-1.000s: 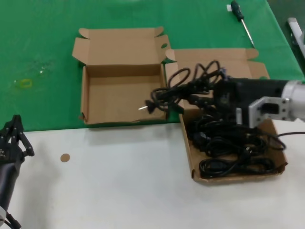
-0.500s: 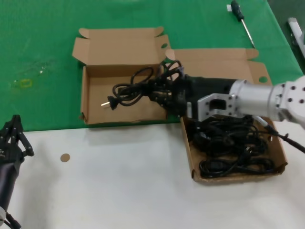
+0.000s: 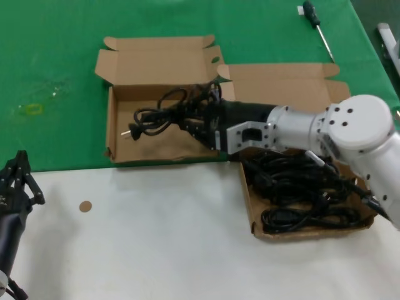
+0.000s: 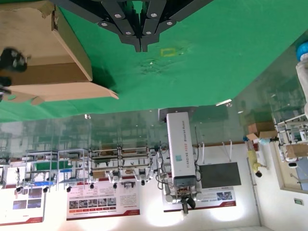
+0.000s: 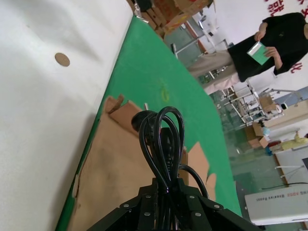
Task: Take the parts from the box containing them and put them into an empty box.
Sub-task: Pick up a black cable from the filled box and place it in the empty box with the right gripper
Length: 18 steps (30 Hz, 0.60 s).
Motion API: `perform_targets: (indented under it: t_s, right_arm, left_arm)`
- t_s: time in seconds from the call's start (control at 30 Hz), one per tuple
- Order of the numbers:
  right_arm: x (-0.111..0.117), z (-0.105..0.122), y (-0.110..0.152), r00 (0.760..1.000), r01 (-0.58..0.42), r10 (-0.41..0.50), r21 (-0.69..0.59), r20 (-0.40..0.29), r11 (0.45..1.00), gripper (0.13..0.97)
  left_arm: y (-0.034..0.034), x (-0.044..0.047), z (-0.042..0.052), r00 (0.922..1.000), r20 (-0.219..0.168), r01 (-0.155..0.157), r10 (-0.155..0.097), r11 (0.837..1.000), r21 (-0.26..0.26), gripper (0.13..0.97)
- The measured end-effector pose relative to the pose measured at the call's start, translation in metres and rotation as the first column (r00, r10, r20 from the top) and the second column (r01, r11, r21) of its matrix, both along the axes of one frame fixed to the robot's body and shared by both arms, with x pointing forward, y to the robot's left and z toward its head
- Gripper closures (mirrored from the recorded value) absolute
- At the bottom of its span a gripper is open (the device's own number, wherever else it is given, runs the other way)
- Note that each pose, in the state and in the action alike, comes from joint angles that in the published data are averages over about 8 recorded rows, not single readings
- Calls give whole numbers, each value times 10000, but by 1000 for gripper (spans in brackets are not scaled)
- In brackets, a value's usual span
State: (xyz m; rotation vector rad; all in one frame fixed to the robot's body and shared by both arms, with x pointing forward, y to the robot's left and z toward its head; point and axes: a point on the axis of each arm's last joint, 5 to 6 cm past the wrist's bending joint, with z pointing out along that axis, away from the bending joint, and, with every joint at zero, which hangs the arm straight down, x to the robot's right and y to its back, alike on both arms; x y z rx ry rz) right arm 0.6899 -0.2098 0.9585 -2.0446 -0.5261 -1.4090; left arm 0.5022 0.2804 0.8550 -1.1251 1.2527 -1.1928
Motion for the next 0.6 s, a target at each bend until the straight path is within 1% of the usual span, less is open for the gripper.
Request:
perform_targets:
  t_s: [0.3, 0.53, 0.6]
  right_arm:
    - [178, -134, 96, 9995, 278, -271, -421, 184, 9987, 875]
    - [241, -190, 84, 9990, 416, -403, -638, 206, 9971, 872]
    - [249, -195, 84, 9989, 420, -407, -644, 218, 9970, 853]
  left_arm:
    - [0, 0, 0, 10000, 0, 0, 0, 10000, 0, 945]
    - [0, 0, 0, 10000, 0, 0, 0, 10000, 0, 945]
    - [0, 0, 0, 10000, 0, 0, 0, 10000, 0, 945]
